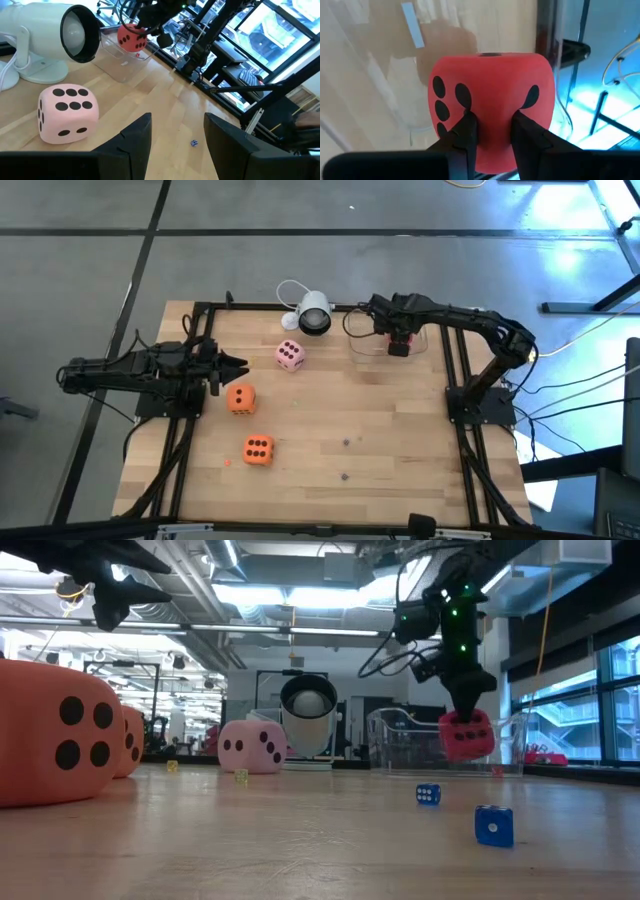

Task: Pick & Place Dice
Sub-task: Put the large red dice into the transparent container

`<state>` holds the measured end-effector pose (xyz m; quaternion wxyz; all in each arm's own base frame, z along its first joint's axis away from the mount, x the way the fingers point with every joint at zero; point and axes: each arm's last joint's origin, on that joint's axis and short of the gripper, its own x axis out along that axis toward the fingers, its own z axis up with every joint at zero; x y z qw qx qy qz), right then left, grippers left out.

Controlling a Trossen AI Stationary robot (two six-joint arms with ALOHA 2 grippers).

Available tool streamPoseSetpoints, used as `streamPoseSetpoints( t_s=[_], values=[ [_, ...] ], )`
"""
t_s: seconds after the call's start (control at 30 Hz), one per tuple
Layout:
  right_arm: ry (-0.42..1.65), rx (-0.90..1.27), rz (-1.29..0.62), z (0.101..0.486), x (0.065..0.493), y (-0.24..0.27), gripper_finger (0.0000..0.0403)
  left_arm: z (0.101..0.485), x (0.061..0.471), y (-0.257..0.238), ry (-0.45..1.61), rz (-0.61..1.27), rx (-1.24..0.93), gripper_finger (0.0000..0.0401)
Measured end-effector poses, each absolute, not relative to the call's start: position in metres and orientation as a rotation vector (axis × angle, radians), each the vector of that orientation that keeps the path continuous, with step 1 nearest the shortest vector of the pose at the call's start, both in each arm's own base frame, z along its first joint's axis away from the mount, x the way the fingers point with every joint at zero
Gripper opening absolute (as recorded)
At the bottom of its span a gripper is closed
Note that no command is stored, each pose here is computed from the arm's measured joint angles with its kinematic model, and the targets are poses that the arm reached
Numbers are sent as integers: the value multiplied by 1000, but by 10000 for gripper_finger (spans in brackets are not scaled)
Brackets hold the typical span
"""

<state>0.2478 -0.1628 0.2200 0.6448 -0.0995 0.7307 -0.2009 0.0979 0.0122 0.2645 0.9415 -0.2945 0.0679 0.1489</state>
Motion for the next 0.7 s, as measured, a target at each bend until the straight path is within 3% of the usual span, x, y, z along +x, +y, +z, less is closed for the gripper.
streamPoseSetpoints(
  t_s=[0.7],
  values=[
    [1654, -255, -514, 204, 239, -176, 85, 264, 98, 12, 139, 304, -598, 175]
  ],
)
